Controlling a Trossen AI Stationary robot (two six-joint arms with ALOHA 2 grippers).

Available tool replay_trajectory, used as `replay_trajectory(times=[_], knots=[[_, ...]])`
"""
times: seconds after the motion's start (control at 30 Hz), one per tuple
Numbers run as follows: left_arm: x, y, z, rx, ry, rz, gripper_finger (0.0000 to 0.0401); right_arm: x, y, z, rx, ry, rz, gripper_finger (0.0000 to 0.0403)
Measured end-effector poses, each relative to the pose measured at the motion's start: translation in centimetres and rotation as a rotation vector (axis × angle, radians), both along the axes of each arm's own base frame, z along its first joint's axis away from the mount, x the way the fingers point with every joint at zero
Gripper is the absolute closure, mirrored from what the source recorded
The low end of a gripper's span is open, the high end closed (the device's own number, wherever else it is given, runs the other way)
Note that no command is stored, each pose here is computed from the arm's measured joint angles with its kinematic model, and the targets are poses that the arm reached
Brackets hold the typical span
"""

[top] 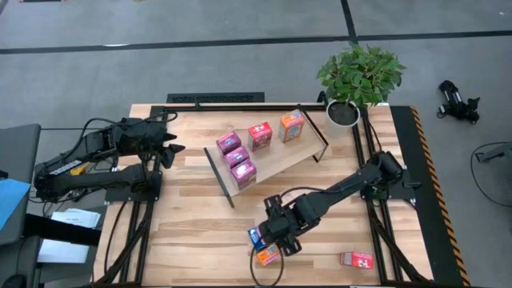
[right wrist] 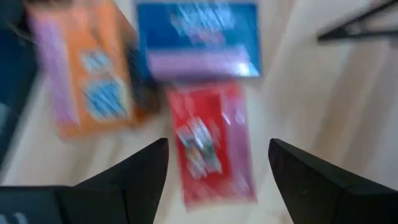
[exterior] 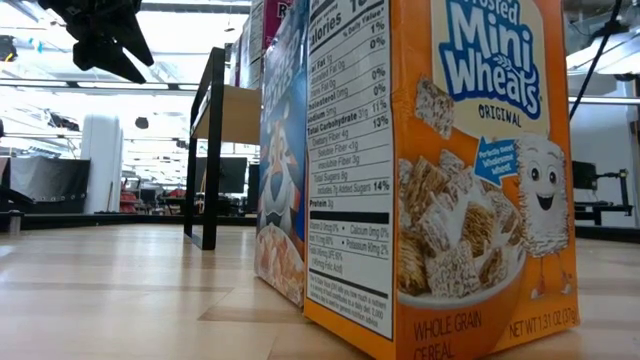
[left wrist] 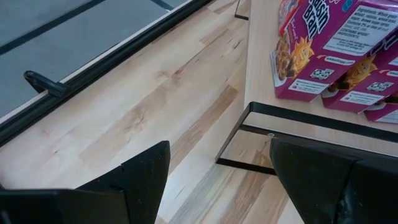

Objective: Stack cereal on shelf
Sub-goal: Put the left red cereal box aligned with the other red cereal box on the shelf

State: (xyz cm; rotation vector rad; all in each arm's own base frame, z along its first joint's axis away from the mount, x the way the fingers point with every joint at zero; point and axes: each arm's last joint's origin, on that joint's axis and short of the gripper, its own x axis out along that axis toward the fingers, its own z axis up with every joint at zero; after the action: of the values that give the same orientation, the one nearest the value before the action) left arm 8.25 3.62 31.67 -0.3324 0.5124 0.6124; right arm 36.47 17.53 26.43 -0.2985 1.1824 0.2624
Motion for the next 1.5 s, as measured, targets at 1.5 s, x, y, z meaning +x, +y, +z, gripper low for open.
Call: replay_trajectory(times=[1.5], knots=[[0.0, 0.0, 0.0, 0.001, 0.001, 0.001, 0.0133, 1.2, 0.2, -1.0, 0.053, 0.038, -0.061, 0.0100]])
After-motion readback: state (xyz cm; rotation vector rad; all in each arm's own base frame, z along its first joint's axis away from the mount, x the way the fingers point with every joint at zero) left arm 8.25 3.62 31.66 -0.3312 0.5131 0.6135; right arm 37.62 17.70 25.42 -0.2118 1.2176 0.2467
